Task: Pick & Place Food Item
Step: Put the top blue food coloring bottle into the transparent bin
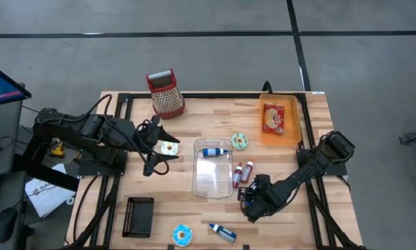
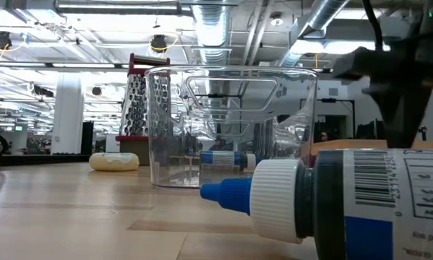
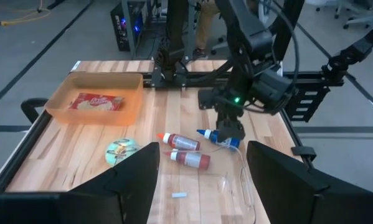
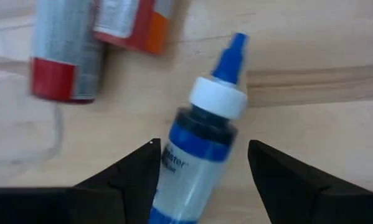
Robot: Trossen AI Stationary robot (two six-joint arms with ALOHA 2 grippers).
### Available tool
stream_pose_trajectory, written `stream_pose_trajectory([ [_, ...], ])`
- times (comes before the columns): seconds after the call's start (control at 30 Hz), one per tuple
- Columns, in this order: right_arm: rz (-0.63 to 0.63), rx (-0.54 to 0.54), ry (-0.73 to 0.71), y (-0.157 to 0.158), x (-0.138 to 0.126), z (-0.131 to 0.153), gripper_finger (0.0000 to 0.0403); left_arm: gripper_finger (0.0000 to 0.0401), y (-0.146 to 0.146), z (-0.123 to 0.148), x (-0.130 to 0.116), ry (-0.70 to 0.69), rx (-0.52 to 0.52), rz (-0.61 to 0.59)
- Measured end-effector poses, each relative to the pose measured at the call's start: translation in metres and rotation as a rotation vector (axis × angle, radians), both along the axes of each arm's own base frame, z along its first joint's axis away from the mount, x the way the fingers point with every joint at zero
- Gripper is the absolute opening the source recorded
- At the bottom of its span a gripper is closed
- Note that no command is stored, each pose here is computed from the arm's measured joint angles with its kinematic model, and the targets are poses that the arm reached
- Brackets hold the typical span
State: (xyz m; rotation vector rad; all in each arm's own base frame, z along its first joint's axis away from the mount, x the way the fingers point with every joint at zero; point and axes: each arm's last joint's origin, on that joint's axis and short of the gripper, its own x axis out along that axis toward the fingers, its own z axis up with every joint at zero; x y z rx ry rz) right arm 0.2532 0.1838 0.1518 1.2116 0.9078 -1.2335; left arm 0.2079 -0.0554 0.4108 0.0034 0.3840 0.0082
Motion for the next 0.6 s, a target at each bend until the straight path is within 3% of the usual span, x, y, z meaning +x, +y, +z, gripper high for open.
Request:
stream_pose_trajectory([
  [0.33, 0.006, 0.020, -0.006, -0.003, -0.006, -0.015, 0.0224, 0.0237, 0.000, 0.004, 0.001, -0.042, -0.012, 0.003],
  [0.6, 0.044, -0.028, 0.012, -0.003, -0.010, -0.015, 0.0159, 0.0237, 0.001, 0.005, 0.002, -0.058, -0.005, 0.060],
])
